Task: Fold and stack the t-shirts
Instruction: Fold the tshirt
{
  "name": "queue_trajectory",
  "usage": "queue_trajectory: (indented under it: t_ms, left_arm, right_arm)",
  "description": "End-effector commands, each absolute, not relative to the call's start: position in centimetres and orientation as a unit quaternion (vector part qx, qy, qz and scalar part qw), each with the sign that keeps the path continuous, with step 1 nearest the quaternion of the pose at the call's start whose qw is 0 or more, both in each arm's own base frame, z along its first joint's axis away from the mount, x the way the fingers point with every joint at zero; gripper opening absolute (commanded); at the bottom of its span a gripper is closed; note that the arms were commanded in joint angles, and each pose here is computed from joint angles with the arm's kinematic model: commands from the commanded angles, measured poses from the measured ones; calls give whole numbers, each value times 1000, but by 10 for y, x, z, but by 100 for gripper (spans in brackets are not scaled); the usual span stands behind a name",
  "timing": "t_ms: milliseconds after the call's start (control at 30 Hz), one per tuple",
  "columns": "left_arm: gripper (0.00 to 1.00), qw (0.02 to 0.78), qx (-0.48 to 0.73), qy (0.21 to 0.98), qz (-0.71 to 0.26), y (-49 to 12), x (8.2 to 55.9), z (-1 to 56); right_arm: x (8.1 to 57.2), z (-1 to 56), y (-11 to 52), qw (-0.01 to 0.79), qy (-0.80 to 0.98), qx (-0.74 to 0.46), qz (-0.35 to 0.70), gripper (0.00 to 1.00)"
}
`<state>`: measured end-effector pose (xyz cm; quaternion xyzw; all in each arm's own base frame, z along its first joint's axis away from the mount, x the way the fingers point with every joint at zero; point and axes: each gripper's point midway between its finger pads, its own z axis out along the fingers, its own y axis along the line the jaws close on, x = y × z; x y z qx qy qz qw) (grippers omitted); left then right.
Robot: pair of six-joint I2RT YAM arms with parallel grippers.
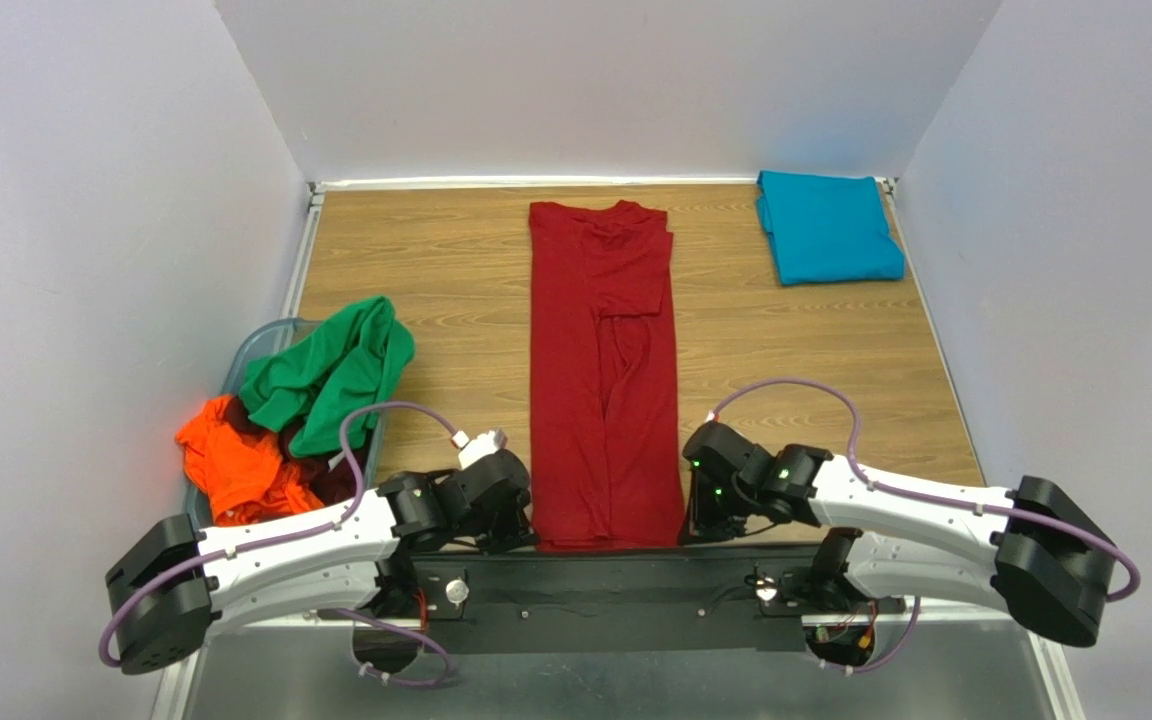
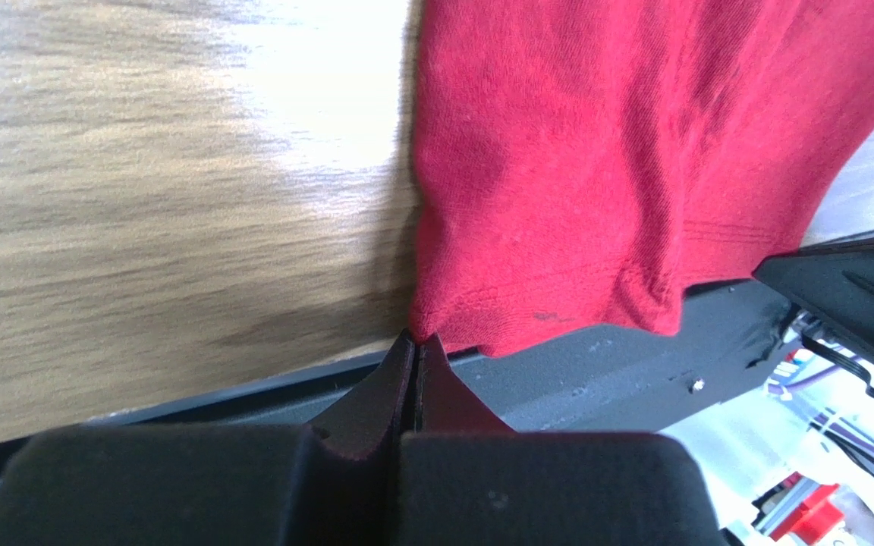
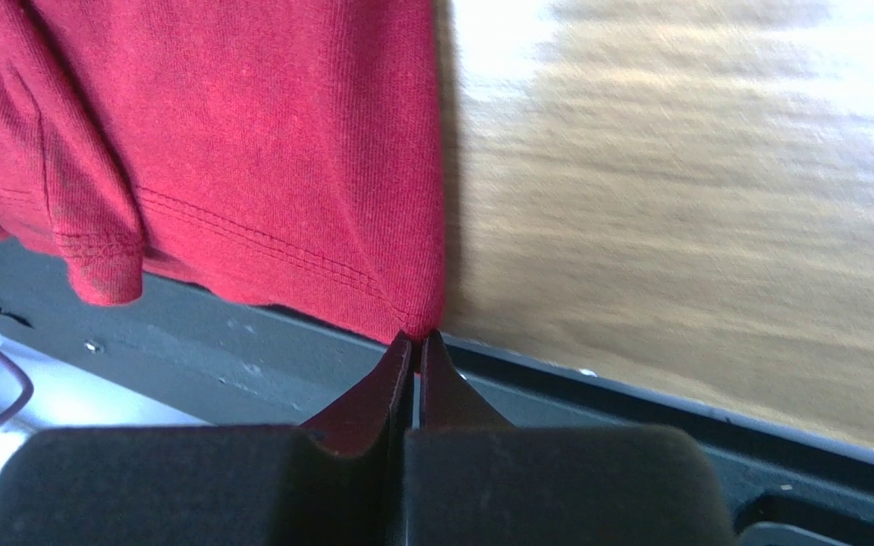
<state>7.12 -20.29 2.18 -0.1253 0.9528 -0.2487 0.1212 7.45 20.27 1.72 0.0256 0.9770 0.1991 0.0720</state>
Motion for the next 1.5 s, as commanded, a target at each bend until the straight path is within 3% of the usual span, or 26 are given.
queue_trajectory:
  t_ms: [0,200,333,567,767,1067,1467]
  left_arm:
    - [0,108,-131,952,-253,-200,64,26]
    - [0,101,-122,950,-270,-205,61,38]
    - [0,168,-113,931,-303,-220,88,75]
    - [0,295,-135,906,-272,-218,141,111]
    - [0,386,-148,867,-278,-221,195,153]
    - [0,427,-114,862,-248,-217,263,164]
    - [0,448,-96,863,-213,-219,329,168]
  right_arm:
    - [64,20,198,57,977,32,205,5]
    - [76,37,207,88,971,16,222,5]
    - [93,56,216,126,964,12,232,5]
    - [152,95,221,257,945,22,201,1]
    - [200,110,216,314,938,20,143,1]
    - [266,140,216,384,916,28,113,1]
    - [327,140,215,397,912,40,98,1]
